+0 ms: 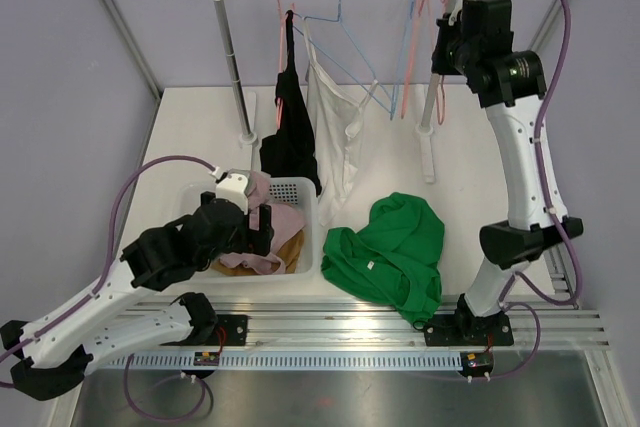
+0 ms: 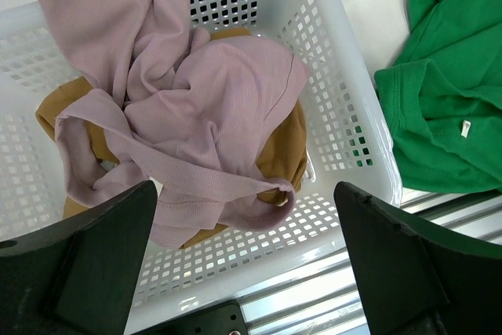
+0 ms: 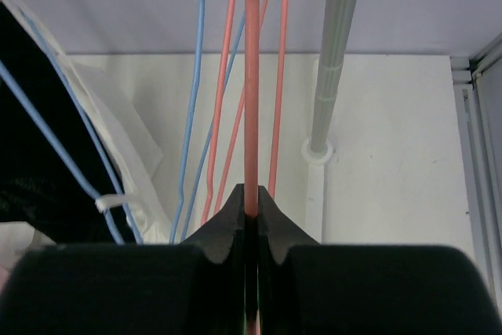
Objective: Remove the tank top from the hanger
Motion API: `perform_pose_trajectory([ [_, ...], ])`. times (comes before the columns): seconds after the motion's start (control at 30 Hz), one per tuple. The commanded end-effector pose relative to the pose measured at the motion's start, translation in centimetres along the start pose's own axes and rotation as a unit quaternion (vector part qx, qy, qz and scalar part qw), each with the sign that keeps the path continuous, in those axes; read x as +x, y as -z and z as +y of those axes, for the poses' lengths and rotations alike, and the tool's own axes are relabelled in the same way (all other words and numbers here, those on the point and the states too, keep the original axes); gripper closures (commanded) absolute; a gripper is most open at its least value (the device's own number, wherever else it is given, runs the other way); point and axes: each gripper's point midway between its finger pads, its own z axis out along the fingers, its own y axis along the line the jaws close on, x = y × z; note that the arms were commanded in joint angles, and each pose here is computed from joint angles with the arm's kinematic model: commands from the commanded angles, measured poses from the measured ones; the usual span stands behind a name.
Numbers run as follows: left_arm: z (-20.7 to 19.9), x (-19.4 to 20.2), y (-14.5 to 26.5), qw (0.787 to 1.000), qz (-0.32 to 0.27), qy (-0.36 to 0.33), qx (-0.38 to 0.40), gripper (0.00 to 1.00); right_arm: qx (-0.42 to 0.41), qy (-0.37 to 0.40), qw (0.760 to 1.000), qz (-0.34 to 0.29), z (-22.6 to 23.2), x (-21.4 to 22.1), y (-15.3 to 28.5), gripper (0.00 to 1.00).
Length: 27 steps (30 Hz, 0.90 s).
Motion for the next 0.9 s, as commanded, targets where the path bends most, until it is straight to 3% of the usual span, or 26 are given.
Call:
perform_pose_trajectory([
  [0.0, -1.2, -1.4, -0.1, 0.999, -0.027, 0.001, 0.028, 0.01, 0.023, 0.012, 1.000, -0.001, -1.3, -1.2, -1.7, 1.00],
  [0.27, -1.4, -1.2, -0.3, 0.999, -0.027, -0.002, 0.034, 0.01, 0.013, 0.016, 1.000, 0.019, -1.6, -0.3, -6.2, 1.00],
  [0.4, -1.4, -1.4, 0.0, 0.999, -0.034, 0.000, 0.040, 0.01, -0.004, 0.007, 0.999, 0.044, -1.0, 1.5, -6.4, 1.00],
  [0.57, -1.4, -1.6, 0.2, 0.998, -0.040, 0.004, 0.043, 0.01, -0.001, -0.001, 0.999, 0.032, -1.2, 1.1, -5.0, 1.00],
  [0.63, -1.2, -1.9, 0.4, 0.998, -0.047, 0.008, 0.038, 0.01, 0.000, -0.002, 1.000, 0.027, -1.2, 0.7, -4.4, 0.87],
  [0.7, -0.9, -2.2, 0.6, 0.998, -0.055, 0.015, 0.033, 0.01, 0.002, -0.006, 1.000, 0.017, -1.4, -0.1, -3.1, 0.59],
  [0.8, -0.3, -2.7, 0.8, 0.997, -0.071, 0.027, 0.019, 0.01, 0.006, -0.010, 1.000, -0.003, -1.7, -1.2, -0.8, 0.39],
  [0.83, -0.3, -2.9, 0.9, 0.997, -0.073, 0.027, 0.020, 0.01, 0.005, -0.012, 1.000, -0.014, -1.7, -1.8, 0.0, 0.24],
  [0.87, -0.5, -3.1, 0.9, 0.996, -0.076, 0.029, 0.023, 0.01, 0.004, -0.014, 1.000, -0.026, -1.8, -2.2, 1.4, 0.18],
])
